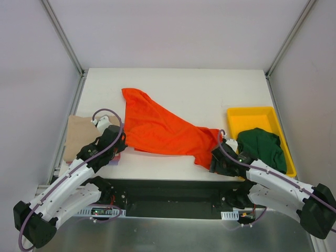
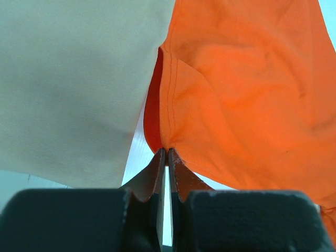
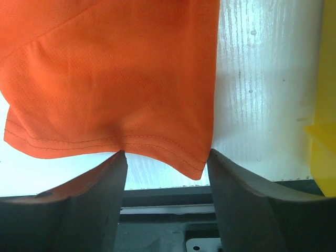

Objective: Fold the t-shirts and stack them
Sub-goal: Flatten out the tshirt

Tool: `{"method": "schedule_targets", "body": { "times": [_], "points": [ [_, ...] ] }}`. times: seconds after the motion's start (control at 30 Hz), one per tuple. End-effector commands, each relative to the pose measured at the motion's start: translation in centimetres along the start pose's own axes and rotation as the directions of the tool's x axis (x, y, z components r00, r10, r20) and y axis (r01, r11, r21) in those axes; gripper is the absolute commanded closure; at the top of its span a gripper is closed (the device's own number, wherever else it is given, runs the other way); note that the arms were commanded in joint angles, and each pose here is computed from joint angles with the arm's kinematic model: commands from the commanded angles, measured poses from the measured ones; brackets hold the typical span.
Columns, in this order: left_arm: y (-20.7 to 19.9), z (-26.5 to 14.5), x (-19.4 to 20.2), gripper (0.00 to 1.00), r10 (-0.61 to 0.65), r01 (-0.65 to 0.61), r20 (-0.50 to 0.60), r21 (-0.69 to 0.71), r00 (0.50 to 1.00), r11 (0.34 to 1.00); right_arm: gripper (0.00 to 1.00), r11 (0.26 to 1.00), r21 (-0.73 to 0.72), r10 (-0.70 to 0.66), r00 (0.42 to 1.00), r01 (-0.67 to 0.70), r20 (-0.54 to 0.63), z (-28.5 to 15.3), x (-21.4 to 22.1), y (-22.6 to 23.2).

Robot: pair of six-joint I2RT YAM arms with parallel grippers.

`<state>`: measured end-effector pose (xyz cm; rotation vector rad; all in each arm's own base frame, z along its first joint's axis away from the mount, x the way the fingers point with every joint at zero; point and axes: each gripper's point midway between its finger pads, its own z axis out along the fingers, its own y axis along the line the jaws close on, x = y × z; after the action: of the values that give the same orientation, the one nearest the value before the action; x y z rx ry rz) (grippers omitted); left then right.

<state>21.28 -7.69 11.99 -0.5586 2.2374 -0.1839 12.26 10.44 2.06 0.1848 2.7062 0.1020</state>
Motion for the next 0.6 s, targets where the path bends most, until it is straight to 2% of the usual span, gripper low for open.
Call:
{"method": "schedule_targets", "body": {
  "times": [0.0,0.17,0.3,0.4,0.53,0.57],
  "points": [
    [0.56,0.29,0.04,1.00,-0.024,0.024,0.001,-0.028,1.000,0.999,0.38,0.999,-0.006,0.053,0.998,-0.053,0.042,0.04,-0.36,-0.16],
    [0.50,0.22,0.12,1.00,-0.032,0.032,-0.001,-0.021,0.999,0.999,0.40,0.998,0.005,0.065,0.997,-0.065,0.039,0.05,-0.34,-0.21],
    [0.53,0.12,0.12,1.00,-0.036,0.036,0.002,-0.015,0.999,0.999,0.49,0.996,0.027,0.085,0.995,-0.086,0.044,0.06,-0.58,-0.31],
    [0.50,0.04,0.08,1.00,-0.038,0.038,0.005,-0.009,0.999,0.999,0.69,0.995,0.027,0.096,0.994,-0.098,0.058,0.09,-0.82,-0.32],
    [0.36,-0.12,-0.16,1.00,-0.023,0.023,0.008,-0.003,1.000,1.000,0.83,0.995,0.020,0.097,0.992,-0.099,0.076,0.17,-0.96,-0.44],
    [0.33,-0.18,-0.22,1.00,-0.027,0.027,0.010,0.000,1.000,1.000,0.90,0.995,0.008,0.103,0.991,-0.104,0.084,0.18,-1.00,-0.38]
  ]
}}
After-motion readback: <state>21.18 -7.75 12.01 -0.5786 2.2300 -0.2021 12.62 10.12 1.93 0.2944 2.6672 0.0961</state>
